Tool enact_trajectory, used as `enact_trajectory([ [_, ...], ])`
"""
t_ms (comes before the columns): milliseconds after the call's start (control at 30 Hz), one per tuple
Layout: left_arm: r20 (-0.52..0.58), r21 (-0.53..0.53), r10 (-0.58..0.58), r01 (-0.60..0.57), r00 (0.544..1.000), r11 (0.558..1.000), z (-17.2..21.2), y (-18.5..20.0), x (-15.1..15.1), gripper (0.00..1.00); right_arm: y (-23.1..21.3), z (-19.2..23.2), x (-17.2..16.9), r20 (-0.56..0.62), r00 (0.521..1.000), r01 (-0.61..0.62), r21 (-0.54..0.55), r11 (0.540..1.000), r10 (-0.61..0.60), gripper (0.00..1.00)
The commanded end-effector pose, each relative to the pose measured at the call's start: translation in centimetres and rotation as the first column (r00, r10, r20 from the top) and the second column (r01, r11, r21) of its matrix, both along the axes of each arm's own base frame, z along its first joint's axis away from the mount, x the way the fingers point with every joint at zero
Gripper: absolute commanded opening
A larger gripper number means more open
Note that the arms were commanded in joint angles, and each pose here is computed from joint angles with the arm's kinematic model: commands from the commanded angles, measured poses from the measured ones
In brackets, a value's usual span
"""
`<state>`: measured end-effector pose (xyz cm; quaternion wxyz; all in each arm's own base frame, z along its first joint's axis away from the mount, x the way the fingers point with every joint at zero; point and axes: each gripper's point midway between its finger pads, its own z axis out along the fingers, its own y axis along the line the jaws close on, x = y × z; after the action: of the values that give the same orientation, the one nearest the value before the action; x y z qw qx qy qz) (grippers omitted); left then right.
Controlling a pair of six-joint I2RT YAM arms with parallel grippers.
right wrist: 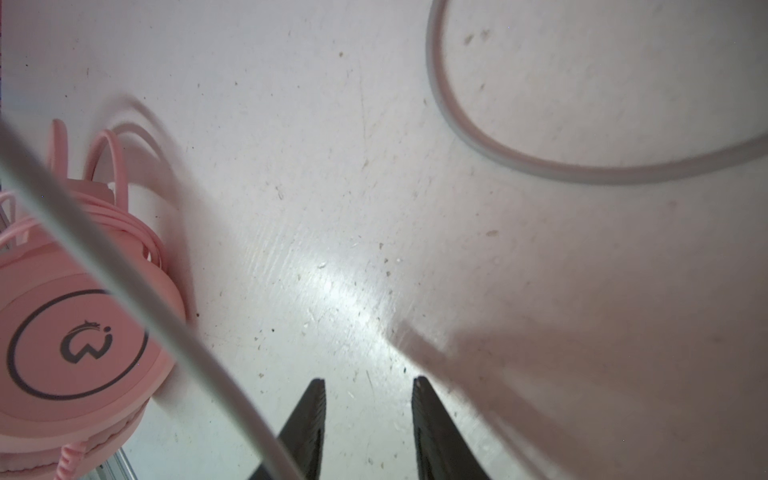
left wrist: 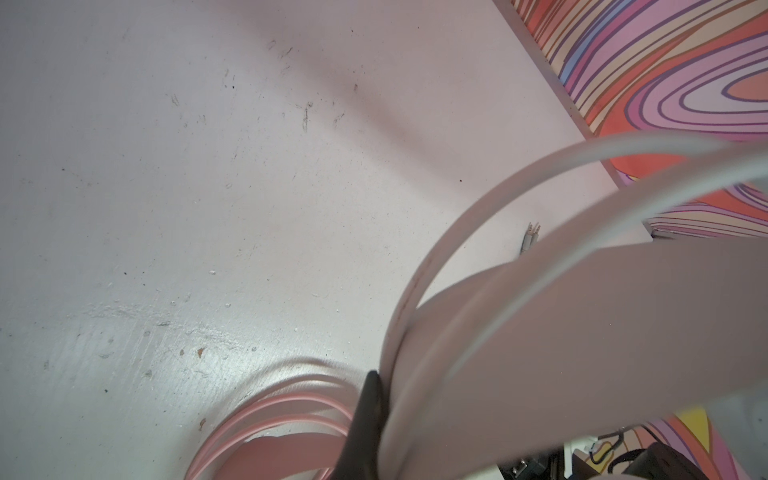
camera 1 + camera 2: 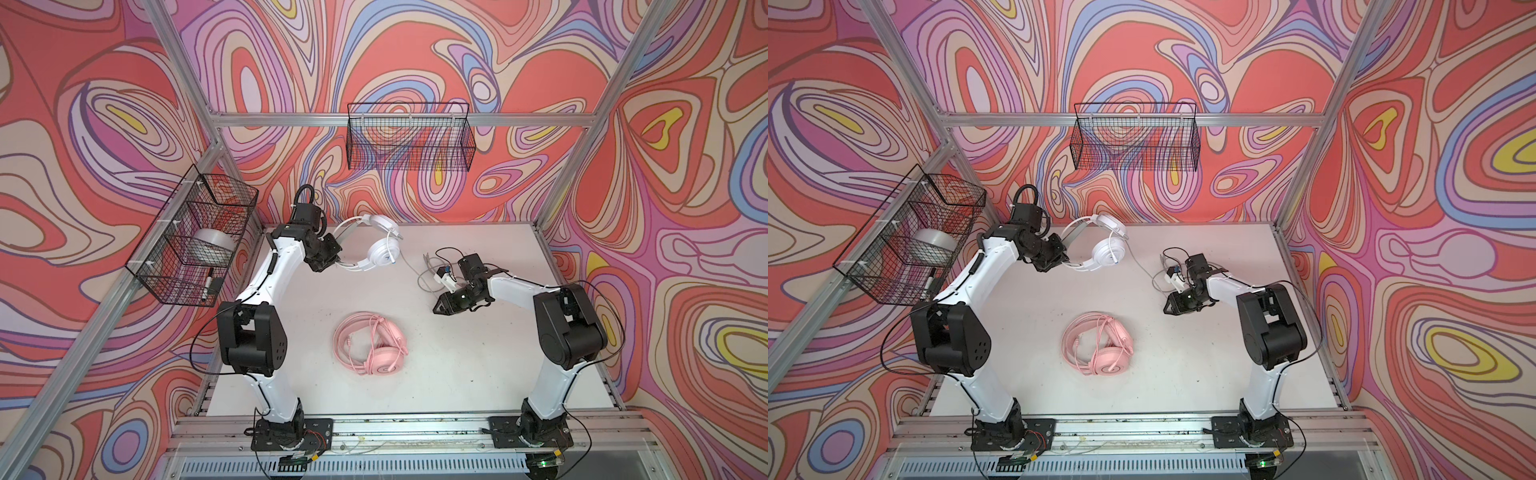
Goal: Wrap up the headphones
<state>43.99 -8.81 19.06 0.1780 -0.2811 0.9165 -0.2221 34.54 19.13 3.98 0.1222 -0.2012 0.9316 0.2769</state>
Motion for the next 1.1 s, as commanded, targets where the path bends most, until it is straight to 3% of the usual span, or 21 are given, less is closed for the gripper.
enact_trajectory([
  [0,0.064,-0.037,0.031,-0.029,0.997,0.999,1.8,0.1,0.8,0.0,-0.7,0.1,-0.8,-0.004,1.0,0.012,-0.019,1.0,-0.012,0.37],
  [367,0.048,-0.041,0.033,-0.031,0.998,0.999,1.2,0.0,0.7,0.0,-0.9,0.3,-1.5,-0.002,1.0,0.015,-0.014,1.0,-0.015,0.32],
  [500,0.04,-0.04,0.039,-0.037,0.998,0.999,0.9,0.1,0.6,0.0,-0.4,0.8,-1.6,-0.006,1.0,0.004,0.017,1.0,-0.004,0.22],
  [667,0.032,-0.043,0.056,-0.054,0.998,0.998,0.6,0.2,0.5,0.0,0.3,3.4,-2.4,0.032,0.999,-0.042,0.054,0.998,0.04,0.0],
  [833,0.024,-0.055,0.073,-0.072,0.997,0.996,0.2,0.1,0.5,0.0,1.1,6.0,-3.8,0.083,0.992,-0.102,0.054,0.993,0.097,0.0],
  [1067,0.027,-0.058,0.076,-0.075,0.997,0.996,0.2,-0.4,0.7,0.0,3.4,7.2,-6.1,0.075,0.974,-0.214,-0.035,0.976,0.216,0.0],
])
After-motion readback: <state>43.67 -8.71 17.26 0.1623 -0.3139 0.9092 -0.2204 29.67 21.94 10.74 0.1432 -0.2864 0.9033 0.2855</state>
